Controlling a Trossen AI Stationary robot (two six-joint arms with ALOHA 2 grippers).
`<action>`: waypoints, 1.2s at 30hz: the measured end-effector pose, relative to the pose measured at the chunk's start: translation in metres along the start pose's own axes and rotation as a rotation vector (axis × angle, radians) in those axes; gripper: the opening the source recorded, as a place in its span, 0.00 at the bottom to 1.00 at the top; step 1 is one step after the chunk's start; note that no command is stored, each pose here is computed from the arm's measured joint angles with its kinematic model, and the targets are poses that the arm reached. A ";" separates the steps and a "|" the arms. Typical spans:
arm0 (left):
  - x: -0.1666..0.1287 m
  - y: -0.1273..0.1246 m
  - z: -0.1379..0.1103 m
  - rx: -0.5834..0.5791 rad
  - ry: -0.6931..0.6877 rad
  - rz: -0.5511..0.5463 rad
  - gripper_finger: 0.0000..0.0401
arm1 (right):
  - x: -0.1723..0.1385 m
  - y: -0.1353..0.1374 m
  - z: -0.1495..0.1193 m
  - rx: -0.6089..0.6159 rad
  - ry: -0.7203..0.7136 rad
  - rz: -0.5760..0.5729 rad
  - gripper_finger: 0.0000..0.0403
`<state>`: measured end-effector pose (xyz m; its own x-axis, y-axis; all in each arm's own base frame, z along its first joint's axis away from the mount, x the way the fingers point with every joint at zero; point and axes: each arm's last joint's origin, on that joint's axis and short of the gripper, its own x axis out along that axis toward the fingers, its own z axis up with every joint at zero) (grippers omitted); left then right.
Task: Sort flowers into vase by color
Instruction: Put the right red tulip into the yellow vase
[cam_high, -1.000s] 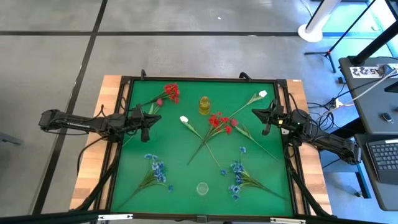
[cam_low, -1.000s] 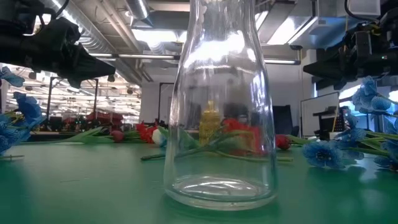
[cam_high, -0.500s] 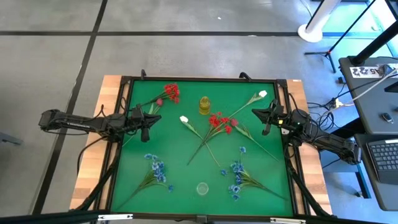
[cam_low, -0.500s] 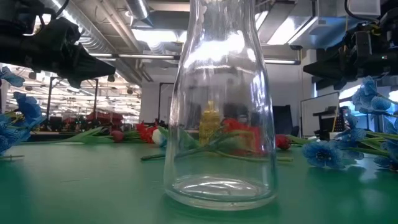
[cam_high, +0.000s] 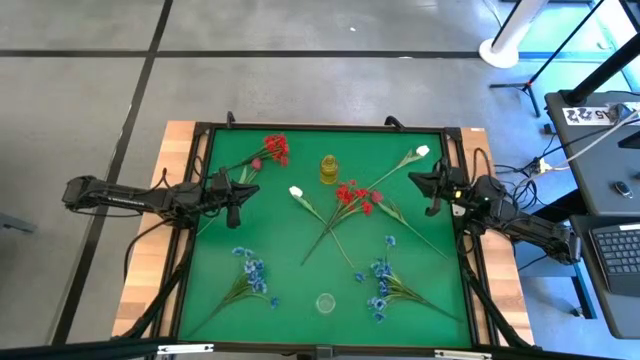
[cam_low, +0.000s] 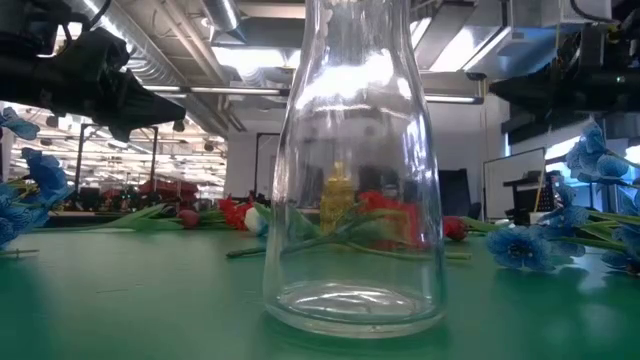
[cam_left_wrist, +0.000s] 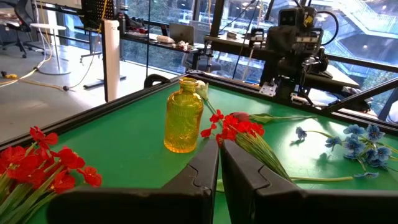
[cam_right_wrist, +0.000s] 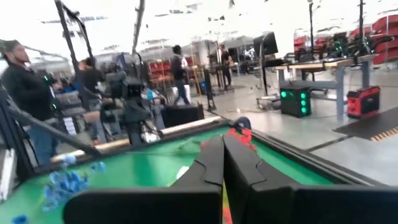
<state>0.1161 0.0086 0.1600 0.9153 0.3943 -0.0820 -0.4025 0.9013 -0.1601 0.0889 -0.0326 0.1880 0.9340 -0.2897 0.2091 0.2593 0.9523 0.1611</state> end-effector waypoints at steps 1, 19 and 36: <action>0.000 0.000 0.000 0.000 0.000 0.000 0.04 | 0.000 0.001 0.003 0.022 -0.026 0.005 0.00; 0.000 0.000 0.000 0.000 0.000 0.000 0.04 | 0.021 0.004 0.012 0.214 0.144 0.060 0.01; 0.000 0.000 0.000 0.000 0.000 0.000 0.04 | 0.083 0.002 0.001 0.399 0.599 0.069 0.34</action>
<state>0.1161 0.0086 0.1599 0.9155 0.3940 -0.0820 -0.4023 0.9014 -0.1601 0.1670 -0.0551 0.2065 0.9490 -0.0184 -0.3147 0.1918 0.8260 0.5301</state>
